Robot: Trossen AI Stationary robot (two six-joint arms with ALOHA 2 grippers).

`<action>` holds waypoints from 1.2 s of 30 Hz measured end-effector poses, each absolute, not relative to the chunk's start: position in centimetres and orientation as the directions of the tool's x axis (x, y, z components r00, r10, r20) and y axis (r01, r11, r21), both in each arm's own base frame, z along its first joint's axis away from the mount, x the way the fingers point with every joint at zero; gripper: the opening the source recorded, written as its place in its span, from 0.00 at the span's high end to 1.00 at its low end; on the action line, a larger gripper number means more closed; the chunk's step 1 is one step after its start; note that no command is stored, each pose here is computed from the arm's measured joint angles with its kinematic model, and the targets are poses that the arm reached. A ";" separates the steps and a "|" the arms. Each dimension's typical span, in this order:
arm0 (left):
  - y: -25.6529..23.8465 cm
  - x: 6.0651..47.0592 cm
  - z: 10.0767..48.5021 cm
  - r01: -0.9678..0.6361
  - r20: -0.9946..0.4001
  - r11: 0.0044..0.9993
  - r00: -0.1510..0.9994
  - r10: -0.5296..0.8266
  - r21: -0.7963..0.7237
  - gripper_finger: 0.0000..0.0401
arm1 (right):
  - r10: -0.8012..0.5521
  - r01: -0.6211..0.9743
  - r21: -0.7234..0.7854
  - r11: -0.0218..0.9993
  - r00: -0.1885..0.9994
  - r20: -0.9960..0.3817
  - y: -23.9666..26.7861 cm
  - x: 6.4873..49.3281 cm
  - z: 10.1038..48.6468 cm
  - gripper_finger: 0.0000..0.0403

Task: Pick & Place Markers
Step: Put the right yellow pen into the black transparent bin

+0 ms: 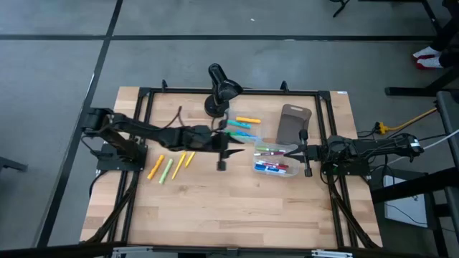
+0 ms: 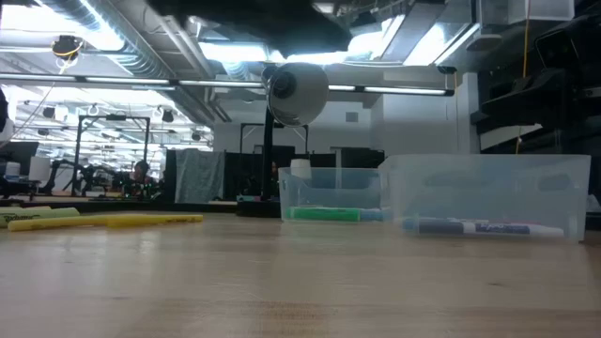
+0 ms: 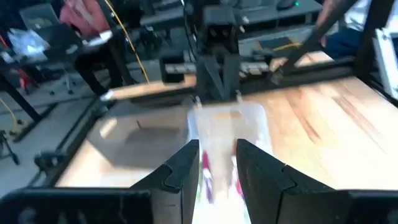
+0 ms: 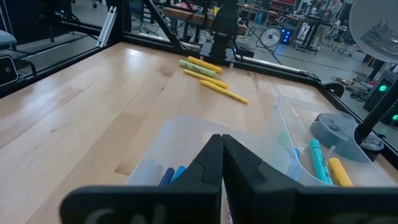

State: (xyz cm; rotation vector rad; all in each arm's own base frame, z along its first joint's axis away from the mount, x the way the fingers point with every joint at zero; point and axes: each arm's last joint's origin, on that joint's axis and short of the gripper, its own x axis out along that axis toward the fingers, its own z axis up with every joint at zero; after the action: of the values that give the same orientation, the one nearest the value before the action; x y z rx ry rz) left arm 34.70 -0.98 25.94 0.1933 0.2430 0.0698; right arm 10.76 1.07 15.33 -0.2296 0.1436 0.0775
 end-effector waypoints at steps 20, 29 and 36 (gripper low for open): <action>-2.2 21.5 22.5 -0.064 -0.360 0.993 0.928 0.094 0.095 0.76 | 0.060 -0.093 -0.221 0.971 0.987 -0.151 1.1 10.8 15.3 0.98; -2.9 21.0 21.5 -0.081 -0.462 0.997 0.884 0.067 -0.011 0.76 | 0.060 -0.094 -0.221 0.971 0.987 -0.152 1.1 10.8 15.3 0.98; -3.2 20.7 21.1 -0.156 -0.507 0.977 0.860 0.060 -0.147 0.77 | 0.060 -0.093 -0.221 0.971 0.987 -0.152 1.1 10.8 15.3 0.98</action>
State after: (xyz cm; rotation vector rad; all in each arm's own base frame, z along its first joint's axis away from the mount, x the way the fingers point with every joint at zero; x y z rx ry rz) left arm 20.68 -3.19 21.10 -0.1862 0.5250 0.1140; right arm 10.76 1.07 15.32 -0.2296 0.1446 0.0780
